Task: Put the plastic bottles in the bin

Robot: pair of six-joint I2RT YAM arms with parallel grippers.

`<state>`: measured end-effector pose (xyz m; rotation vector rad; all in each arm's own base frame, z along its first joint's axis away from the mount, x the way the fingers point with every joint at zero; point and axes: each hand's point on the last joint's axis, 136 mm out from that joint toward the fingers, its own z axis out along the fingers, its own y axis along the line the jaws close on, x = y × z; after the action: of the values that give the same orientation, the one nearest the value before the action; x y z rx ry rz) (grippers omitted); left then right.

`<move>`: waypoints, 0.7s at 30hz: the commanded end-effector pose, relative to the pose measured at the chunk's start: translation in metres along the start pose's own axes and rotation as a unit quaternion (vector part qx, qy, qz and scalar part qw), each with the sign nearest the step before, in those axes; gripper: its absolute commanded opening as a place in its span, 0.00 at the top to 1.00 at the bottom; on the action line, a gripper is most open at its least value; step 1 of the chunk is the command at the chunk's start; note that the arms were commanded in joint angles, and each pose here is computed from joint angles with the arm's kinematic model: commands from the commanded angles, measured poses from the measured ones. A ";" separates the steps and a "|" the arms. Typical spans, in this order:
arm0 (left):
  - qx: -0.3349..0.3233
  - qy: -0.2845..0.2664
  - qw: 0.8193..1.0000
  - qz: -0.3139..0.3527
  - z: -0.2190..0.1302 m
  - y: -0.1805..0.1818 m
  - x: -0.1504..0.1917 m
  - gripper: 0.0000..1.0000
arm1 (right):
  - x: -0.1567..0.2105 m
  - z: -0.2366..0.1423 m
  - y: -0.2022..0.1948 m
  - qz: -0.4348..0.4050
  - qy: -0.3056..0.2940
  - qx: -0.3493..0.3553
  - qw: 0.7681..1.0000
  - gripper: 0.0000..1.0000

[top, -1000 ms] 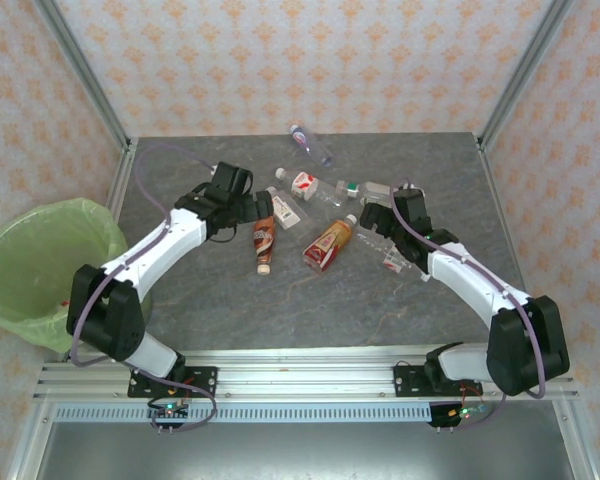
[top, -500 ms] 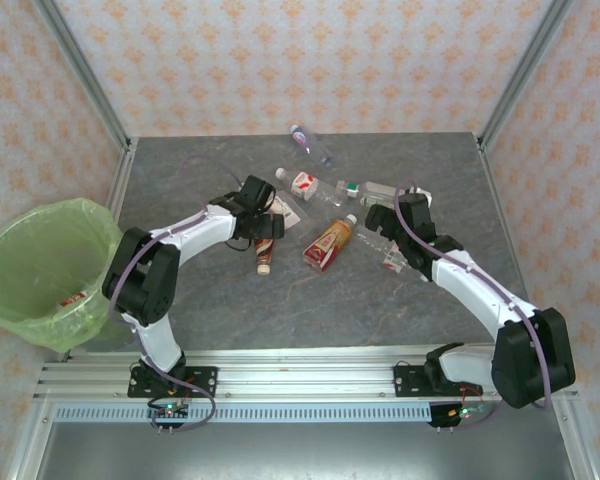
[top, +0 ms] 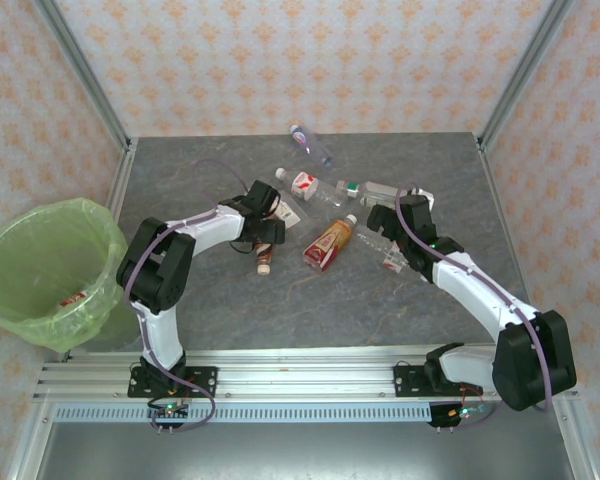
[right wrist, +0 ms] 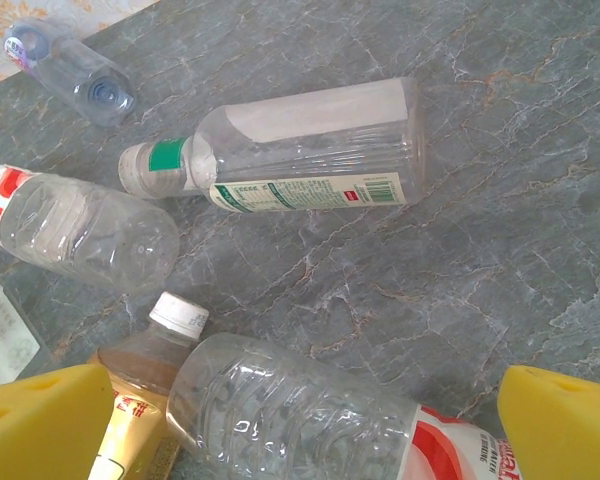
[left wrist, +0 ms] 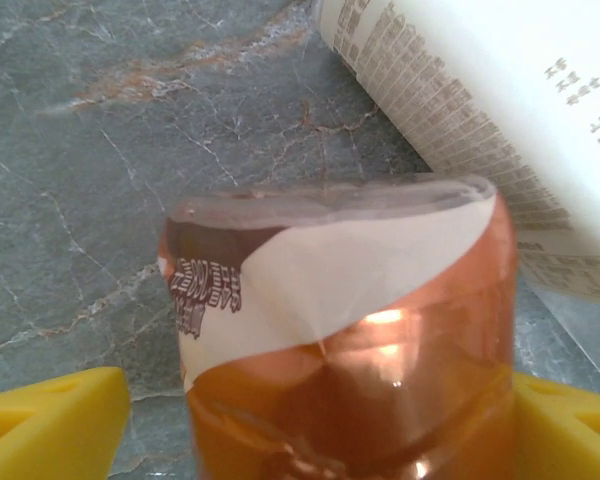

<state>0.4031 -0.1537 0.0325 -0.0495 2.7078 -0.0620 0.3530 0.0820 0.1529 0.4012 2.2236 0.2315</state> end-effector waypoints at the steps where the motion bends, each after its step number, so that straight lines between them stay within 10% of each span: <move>1: -0.014 -0.028 0.999 0.006 -0.005 -0.003 -0.018 0.11 | -0.004 -0.003 -0.003 0.007 -0.016 0.005 1.000 0.01; 21: -0.046 -0.033 0.998 0.017 -0.004 -0.002 -0.019 0.37 | -0.001 -0.004 -0.003 0.001 -0.012 0.002 1.000 0.01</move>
<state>0.4162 -0.1608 0.0228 -0.0202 2.6962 0.0161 0.3521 0.0811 0.1501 0.4027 2.2246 0.2271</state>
